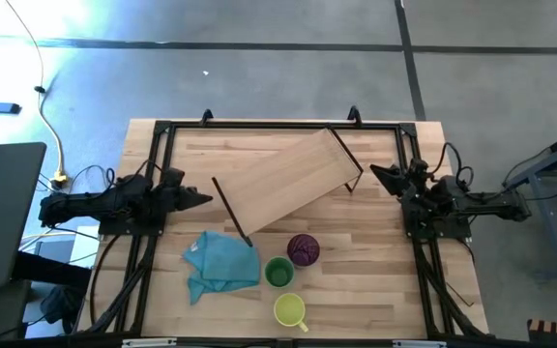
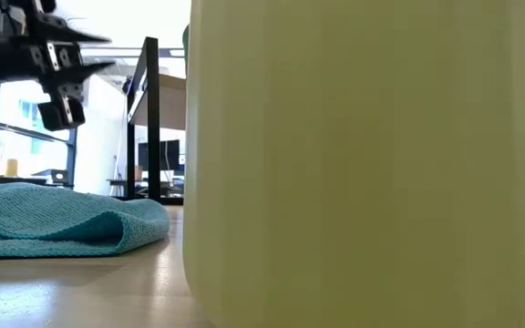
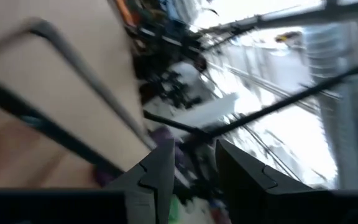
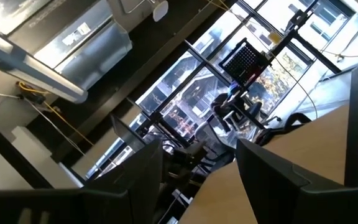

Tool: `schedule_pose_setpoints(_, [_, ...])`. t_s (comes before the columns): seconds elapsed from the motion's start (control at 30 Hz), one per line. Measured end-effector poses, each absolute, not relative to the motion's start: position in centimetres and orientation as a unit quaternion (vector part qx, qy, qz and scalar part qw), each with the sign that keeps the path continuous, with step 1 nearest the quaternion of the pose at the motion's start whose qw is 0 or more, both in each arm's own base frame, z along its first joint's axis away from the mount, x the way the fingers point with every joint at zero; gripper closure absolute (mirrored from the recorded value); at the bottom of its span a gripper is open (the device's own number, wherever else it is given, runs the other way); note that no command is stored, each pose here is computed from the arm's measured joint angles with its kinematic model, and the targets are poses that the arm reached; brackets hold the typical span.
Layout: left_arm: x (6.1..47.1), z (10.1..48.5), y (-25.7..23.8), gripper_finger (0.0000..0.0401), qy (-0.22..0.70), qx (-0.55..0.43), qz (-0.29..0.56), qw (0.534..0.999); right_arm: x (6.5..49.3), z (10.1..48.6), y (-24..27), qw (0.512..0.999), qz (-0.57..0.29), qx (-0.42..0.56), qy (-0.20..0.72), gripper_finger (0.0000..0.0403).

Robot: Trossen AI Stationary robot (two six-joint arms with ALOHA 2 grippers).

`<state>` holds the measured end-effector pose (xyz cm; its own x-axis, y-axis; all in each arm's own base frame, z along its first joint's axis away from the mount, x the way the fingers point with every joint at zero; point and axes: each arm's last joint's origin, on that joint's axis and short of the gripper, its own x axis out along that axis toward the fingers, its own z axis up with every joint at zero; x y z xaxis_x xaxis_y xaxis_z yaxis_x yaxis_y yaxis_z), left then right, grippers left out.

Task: Stack small to large cups/mugs on shelf
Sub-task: Put the yellow cup on the shelf

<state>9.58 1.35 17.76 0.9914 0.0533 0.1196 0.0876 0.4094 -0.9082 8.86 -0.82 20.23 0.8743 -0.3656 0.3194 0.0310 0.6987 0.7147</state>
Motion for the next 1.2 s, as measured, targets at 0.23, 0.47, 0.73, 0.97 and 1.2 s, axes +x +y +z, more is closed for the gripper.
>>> schedule_pose_setpoints(0.23, [9.3,19.3,0.9,0.0295,-0.092,-0.531,-0.109,0.835,8.9,20.2,-0.8,0.896,-0.115,0.366,-0.222,0.0206])
schedule_pose_setpoints(0.47, [9.1,19.8,0.3,0.0295,-0.07,-0.566,-0.178,0.802,9.0,19.7,-0.9,0.909,-0.141,0.338,-0.199,0.0206])
schedule_pose_setpoints(0.73, [9.1,21.7,-1.4,0.0295,-0.117,-0.496,-0.244,0.825,9.0,19.8,-0.8,0.902,-0.115,0.366,-0.199,0.0206])
schedule_pose_setpoints(0.97, [8.6,27.3,-2.0,0.0295,-0.205,-0.327,-0.221,0.895,9.1,19.7,-0.8,0.908,-0.116,0.352,-0.195,0.0206])
schedule_pose_setpoints(1.2, [9.3,33.7,-2.4,0.0295,-0.169,-0.214,-0.191,0.943,9.1,19.7,-0.7,0.926,-0.123,0.306,-0.185,0.0206])
